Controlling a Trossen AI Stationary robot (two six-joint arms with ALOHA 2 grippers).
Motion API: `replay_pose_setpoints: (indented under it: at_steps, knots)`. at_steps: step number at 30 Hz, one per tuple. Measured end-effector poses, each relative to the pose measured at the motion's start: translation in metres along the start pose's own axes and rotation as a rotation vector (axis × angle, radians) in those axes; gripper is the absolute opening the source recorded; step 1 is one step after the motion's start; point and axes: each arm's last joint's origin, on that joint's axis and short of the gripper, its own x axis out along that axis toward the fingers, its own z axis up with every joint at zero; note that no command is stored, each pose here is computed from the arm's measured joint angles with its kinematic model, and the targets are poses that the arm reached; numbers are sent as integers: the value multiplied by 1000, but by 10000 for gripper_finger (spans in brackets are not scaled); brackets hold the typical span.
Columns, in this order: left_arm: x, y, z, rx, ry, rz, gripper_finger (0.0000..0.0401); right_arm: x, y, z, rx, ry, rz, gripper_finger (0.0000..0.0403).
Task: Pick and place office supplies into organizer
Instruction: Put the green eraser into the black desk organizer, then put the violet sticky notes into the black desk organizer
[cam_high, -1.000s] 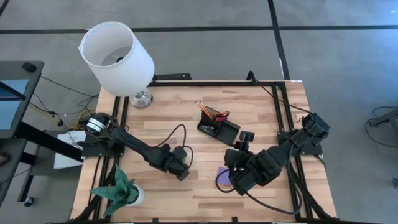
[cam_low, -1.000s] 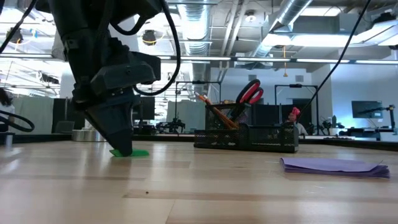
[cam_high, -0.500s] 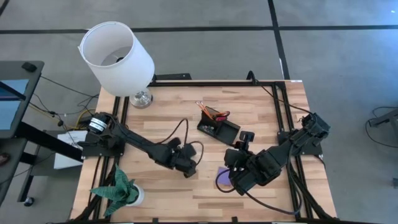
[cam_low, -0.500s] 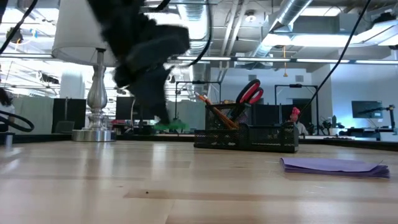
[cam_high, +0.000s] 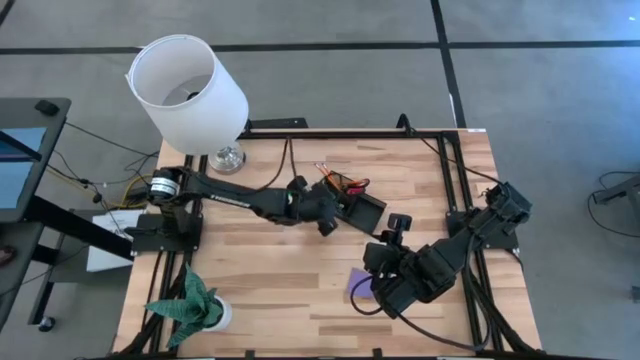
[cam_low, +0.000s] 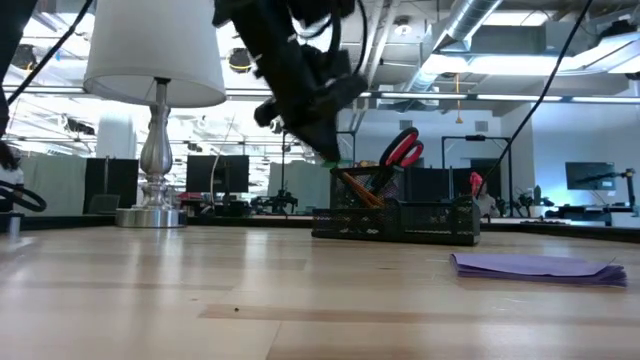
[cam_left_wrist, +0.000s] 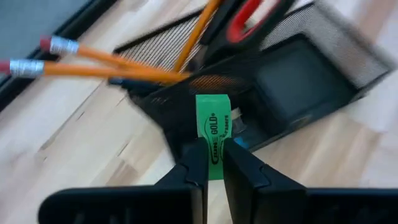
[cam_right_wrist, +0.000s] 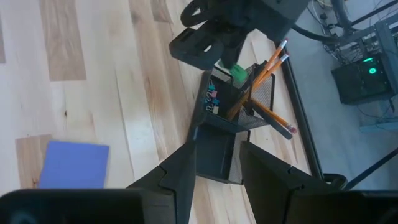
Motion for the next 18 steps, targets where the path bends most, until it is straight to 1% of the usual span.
replay_pose_setpoints:
  at_steps: [4,7,10,12,14,16,18]
  knots:
    - [9,10,-5,-9,20,24,17,-1,0,-1,-3,4,-3,121]
    - [18,14,-10,-8,11,2,16,0,0,-1,-1,4,-5,121]
    - [31,13,-13,3,-24,-14,6,1,-2,0,5,7,-8,121]
    - [40,13,-15,15,-24,-12,1,2,-3,1,10,10,-10,121]
    - [50,11,-14,13,-39,-63,1,3,-3,1,14,10,-10,121]
    - [58,11,-17,16,-27,-83,0,4,-3,2,19,10,-10,121]
    - [62,11,-19,17,-30,-55,0,4,-3,2,22,11,-8,121]
